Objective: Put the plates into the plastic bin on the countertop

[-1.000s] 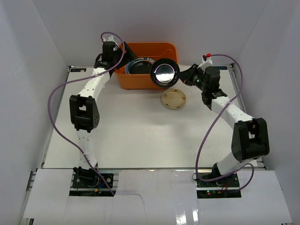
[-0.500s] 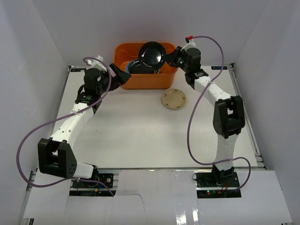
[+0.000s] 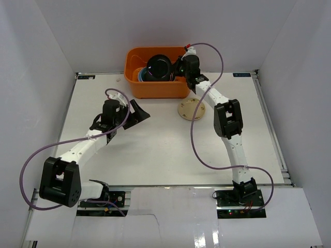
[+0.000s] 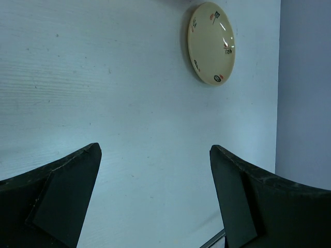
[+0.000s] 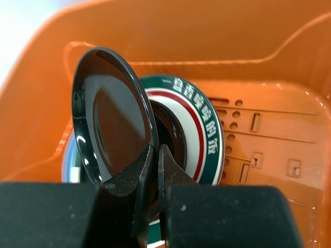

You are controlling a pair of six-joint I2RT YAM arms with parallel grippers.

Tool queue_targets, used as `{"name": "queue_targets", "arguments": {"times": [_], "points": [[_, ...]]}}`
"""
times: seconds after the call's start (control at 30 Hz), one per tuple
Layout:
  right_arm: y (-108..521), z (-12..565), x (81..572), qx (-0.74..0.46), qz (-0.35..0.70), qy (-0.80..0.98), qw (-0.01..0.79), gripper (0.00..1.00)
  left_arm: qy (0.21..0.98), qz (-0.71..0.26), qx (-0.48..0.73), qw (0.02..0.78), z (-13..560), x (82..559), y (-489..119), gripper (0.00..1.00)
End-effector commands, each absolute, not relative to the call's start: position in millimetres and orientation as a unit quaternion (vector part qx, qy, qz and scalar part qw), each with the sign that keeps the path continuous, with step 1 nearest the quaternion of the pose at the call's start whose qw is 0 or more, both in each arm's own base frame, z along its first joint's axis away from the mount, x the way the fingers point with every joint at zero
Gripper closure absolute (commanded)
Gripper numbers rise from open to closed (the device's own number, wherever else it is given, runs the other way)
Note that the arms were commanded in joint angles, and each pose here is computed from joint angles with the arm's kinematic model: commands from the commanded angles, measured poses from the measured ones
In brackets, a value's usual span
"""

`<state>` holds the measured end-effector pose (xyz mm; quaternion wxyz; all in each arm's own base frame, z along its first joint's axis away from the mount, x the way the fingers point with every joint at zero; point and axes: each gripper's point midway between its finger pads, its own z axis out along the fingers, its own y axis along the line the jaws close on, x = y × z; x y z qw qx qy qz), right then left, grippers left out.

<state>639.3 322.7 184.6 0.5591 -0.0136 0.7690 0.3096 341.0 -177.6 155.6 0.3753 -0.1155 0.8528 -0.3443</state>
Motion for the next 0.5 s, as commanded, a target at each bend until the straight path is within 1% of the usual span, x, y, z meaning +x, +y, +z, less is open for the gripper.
{"name": "queue_targets", "arguments": {"times": [0.0, 0.3, 0.37, 0.4, 0.47], "points": [[333, 223, 645, -0.032, 0.284, 0.729, 0.622, 0.92, 0.84, -0.357, -0.102, 0.394, 170, 336, -185, 0.04], [337, 185, 641, -0.039, 0.25, 0.746, 0.617, 0.92, 0.851, -0.347, -0.095, 0.383, 161, 343, -204, 0.04], [336, 183, 640, -0.044, 0.244, 0.747, 0.616, 0.89, 0.856, -0.341, -0.093, 0.377, 155, 346, -209, 0.04], [337, 179, 638, -0.047, 0.243, 0.75, 0.614, 0.84, 0.854, -0.342, -0.091, 0.381, 158, 350, -212, 0.03], [335, 180, 637, -0.051, 0.238, 0.749, 0.616, 0.78, 0.858, -0.338, -0.088, 0.376, 152, 353, -218, 0.04]]}}
